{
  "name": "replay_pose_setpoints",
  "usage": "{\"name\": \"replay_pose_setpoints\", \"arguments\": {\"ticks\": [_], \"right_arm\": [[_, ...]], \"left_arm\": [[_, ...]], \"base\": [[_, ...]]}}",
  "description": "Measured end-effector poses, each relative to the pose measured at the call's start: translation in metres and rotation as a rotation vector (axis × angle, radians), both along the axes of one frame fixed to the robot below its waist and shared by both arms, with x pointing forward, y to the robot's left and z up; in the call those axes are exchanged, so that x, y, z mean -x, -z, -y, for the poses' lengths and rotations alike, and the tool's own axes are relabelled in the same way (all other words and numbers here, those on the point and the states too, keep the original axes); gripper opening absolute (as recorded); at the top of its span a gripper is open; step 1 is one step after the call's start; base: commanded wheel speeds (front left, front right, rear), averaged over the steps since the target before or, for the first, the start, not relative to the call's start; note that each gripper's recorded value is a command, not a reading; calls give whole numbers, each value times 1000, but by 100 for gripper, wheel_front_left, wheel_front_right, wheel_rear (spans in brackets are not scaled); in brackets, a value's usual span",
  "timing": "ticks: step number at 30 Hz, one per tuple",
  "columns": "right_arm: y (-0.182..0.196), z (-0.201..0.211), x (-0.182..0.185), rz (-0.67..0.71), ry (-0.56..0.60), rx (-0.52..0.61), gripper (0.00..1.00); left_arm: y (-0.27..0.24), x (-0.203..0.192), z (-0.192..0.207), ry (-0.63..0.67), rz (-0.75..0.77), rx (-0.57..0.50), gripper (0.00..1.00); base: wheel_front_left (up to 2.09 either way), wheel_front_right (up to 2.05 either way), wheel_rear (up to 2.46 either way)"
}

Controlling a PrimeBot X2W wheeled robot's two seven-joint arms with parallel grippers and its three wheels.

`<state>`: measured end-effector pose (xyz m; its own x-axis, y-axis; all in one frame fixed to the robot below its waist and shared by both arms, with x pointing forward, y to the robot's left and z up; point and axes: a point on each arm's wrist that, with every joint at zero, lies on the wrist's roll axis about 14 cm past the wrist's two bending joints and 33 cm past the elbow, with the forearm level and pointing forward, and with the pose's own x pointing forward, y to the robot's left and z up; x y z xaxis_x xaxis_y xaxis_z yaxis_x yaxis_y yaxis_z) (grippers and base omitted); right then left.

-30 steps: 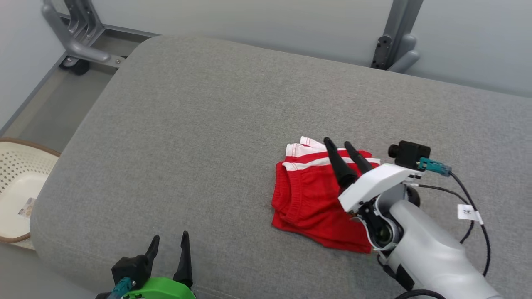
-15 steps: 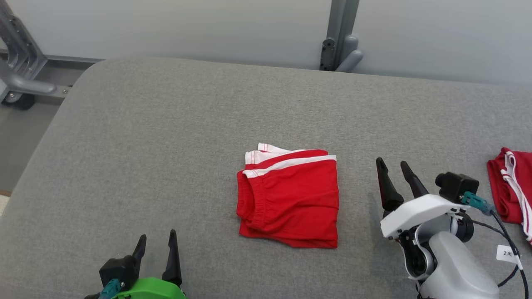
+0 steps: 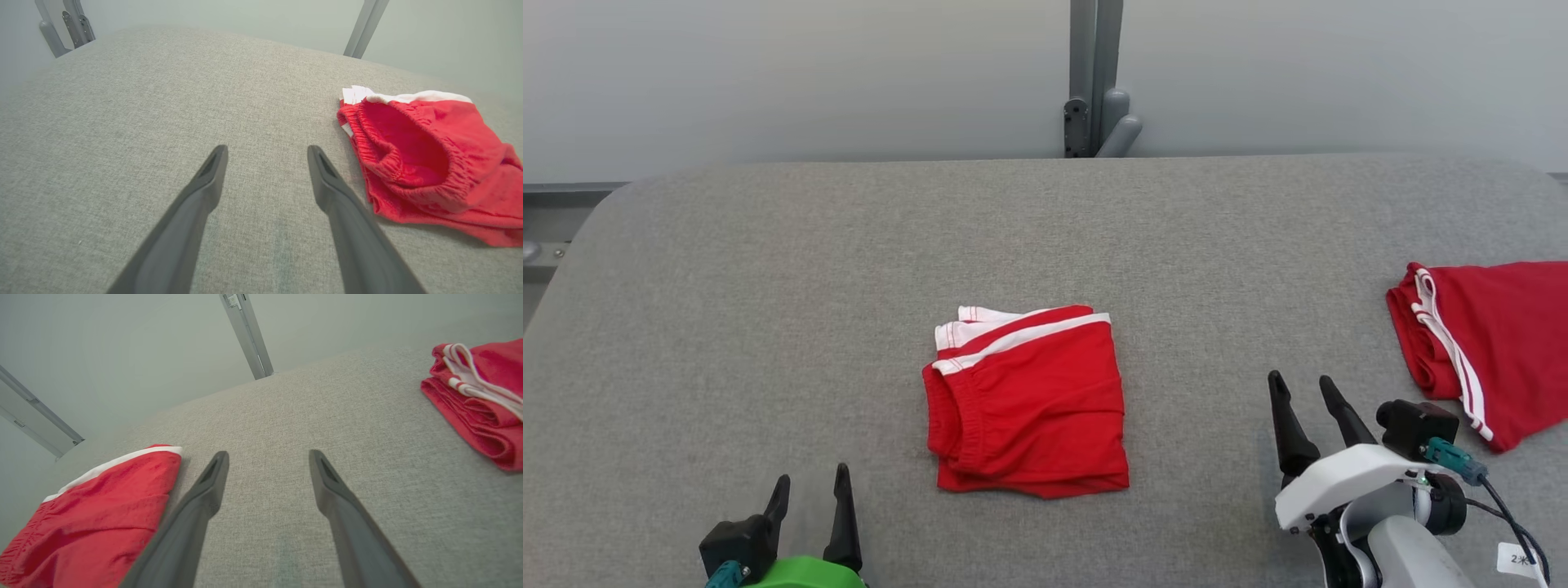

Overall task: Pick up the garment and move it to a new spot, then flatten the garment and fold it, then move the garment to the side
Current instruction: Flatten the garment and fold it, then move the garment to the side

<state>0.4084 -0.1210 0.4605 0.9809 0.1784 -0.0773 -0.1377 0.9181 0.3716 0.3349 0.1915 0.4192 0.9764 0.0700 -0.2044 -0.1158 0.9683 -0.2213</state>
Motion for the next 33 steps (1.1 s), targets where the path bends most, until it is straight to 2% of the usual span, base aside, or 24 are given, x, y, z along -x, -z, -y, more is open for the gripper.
{"name": "replay_pose_setpoints", "arguments": {"ticks": [11, 33], "right_arm": [[-21, 22, 17, 95, 24, 158, 100], [-30, 25, 47, 149, 21, 236, 100]], "left_arm": [[-7, -12, 9, 37, 22, -24, 100], [-12, 3, 2, 34, 44, -67, 100]], "base": [[0, 0, 0], [0, 0, 0]]}}
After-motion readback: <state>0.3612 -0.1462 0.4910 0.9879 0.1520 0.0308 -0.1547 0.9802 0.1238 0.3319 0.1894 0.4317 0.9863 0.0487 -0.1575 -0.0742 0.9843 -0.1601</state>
